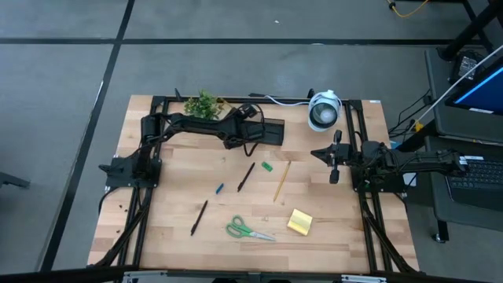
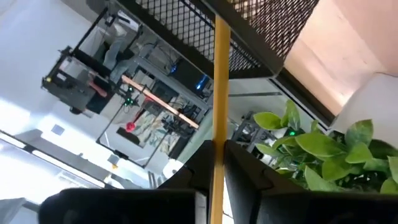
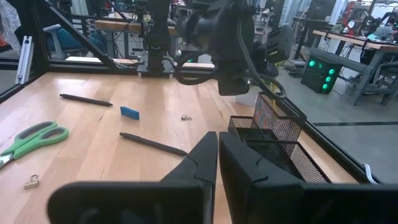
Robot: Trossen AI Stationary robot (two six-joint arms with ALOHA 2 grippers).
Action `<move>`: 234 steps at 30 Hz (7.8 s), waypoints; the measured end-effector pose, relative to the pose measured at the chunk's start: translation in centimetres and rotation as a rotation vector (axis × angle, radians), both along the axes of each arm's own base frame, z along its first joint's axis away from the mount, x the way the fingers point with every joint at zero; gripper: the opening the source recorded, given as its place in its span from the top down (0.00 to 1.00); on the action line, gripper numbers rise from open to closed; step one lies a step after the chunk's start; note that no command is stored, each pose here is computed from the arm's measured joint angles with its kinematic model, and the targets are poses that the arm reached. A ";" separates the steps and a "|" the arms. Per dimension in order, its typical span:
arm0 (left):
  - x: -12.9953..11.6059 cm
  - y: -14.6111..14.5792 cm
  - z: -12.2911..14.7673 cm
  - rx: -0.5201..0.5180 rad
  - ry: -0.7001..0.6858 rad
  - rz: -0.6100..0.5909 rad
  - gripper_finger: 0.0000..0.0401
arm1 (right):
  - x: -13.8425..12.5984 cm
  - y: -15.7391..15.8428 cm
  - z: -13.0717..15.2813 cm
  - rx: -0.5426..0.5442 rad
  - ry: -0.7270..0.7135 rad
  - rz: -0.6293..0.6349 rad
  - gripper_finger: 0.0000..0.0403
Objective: Pick and place office supplies into organizer
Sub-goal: Put the left yellow pencil into the black organizer, then put the yellow sticky notes into the black organizer
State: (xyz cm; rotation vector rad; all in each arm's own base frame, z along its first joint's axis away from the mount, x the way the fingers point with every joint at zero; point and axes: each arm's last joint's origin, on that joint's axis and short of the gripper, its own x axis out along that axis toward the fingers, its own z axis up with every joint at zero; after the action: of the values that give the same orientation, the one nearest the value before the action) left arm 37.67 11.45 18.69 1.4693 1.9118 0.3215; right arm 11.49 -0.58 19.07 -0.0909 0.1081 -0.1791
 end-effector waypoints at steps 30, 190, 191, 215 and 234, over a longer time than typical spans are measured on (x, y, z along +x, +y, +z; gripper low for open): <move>0.9 -0.2 0.8 0.094 -0.065 -0.006 0.74 | 0.0 0.0 -0.2 0.001 0.016 -0.017 0.94; -19.4 -10.1 -0.3 -1.351 -1.914 -0.089 0.84 | 17.5 30.9 0.9 0.109 1.195 -0.287 0.67; -19.4 -10.1 -0.3 -1.351 -1.915 -0.090 0.84 | 17.6 30.9 0.5 0.098 1.202 -0.288 0.67; -19.4 -10.1 -0.3 -1.347 -1.919 -0.085 0.84 | 17.4 30.7 -3.0 -0.011 1.280 -0.432 0.67; -19.4 -10.1 -0.3 -1.343 -1.921 -0.085 0.84 | 17.7 30.5 -3.1 0.007 1.274 -0.457 0.67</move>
State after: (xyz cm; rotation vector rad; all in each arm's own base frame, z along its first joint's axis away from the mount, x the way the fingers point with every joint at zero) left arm 18.30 1.34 18.42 -0.0657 0.1407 0.1504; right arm 29.17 29.89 15.93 -0.1623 1.4069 -0.5576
